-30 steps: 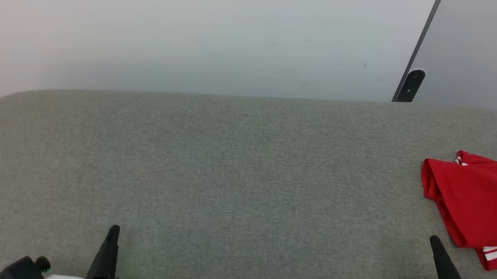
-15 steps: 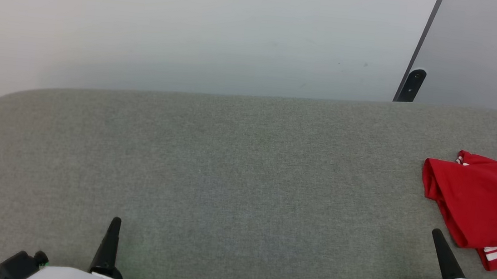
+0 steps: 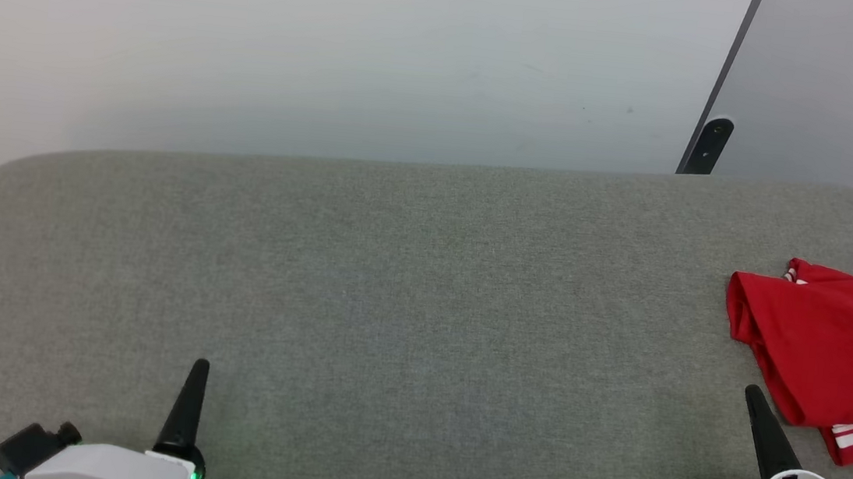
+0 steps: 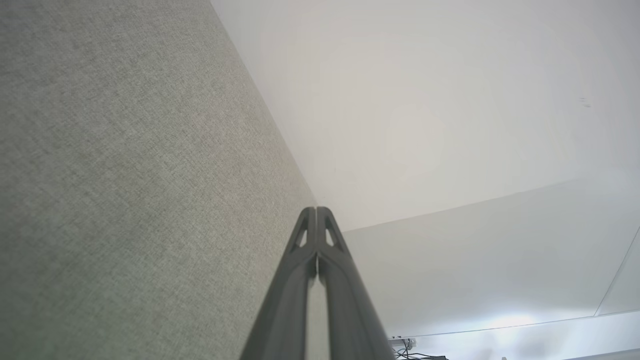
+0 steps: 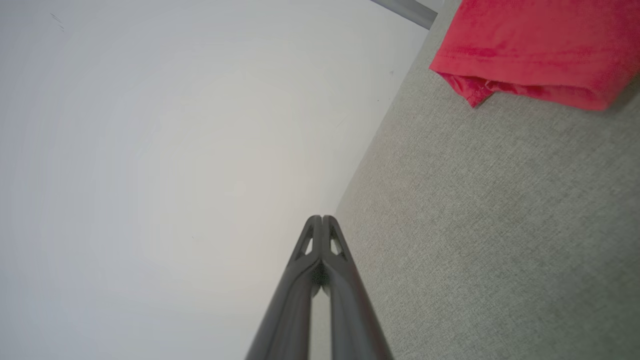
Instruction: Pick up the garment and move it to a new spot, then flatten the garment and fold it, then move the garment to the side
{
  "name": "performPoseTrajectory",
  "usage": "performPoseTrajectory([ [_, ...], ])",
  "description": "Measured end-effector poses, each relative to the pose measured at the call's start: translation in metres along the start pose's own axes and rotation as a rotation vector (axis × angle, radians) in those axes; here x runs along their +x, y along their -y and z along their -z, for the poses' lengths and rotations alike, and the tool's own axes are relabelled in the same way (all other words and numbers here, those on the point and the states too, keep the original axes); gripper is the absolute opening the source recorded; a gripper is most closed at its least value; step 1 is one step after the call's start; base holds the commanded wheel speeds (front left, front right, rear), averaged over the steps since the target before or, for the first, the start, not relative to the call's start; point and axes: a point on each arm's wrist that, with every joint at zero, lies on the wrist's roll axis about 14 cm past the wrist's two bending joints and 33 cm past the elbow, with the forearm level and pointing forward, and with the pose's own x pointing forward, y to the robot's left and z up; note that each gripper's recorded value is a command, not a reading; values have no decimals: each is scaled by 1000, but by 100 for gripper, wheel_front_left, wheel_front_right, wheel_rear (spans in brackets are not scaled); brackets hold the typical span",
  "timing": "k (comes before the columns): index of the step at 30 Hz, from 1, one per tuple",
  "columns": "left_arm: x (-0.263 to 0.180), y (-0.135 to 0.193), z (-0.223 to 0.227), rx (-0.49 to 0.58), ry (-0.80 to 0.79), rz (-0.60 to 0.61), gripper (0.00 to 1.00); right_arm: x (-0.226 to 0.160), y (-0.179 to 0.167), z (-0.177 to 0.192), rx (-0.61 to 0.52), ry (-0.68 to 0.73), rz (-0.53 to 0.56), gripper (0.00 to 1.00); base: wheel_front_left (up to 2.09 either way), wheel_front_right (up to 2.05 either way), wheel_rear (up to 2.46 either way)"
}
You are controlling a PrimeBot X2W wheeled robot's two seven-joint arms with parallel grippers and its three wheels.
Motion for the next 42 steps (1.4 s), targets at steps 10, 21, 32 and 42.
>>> performPoseTrajectory([
  [10, 5, 3, -1, -90, -1, 12, 0, 3, -1, -1, 81, 14, -5, 0, 0, 0, 0],
  [21, 9, 7, -4, -182, -1, 25, 0, 5, 0, -3, 162, 30, -8, 0, 0, 0, 0],
  [32, 13, 10, -5, -265, -3, 42, 0, 9, 0, -4, 238, 45, -14, 0, 0, 0, 0],
  [42, 16, 13, -7, -336, -2, 53, 0, 11, 0, -6, 301, 57, -16, 0, 0, 0, 0],
])
